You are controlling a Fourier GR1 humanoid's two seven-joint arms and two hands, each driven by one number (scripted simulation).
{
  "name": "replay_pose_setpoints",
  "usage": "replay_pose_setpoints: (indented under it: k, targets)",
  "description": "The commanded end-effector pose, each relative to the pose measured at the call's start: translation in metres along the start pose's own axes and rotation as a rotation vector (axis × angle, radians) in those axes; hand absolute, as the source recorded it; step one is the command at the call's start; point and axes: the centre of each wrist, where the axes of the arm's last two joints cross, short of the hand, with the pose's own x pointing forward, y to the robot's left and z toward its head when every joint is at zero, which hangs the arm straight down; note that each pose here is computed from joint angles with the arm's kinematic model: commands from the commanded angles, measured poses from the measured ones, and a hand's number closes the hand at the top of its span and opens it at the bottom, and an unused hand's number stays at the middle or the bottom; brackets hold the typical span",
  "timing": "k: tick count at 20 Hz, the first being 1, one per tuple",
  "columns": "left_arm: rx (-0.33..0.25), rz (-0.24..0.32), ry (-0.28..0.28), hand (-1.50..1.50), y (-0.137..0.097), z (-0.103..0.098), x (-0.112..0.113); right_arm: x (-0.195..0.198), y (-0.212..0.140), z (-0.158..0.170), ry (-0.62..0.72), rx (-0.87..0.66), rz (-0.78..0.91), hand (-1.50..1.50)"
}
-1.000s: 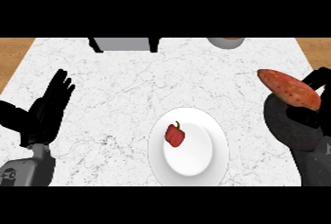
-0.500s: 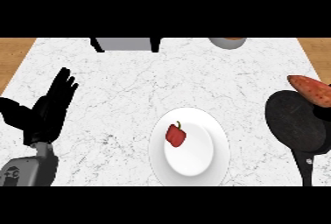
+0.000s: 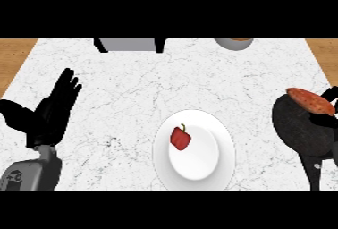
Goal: Pick the sweet potato from the plate and place it in the pan
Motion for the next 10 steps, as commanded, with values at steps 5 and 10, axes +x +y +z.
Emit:
replay_pose_setpoints:
  k: [5,10]
  targets:
    - [-0.003,0.009,-0.012,0.00,0.012,-0.007,0.000,-0.040,0.033,-0.001,0.196,0.141,-0.143,-1.50]
    - [-0.018,0.006,0.008,0.00,-0.005,0.001,-0.004,-0.059,0.027,-0.007,0.144,0.118,-0.225,-1.50]
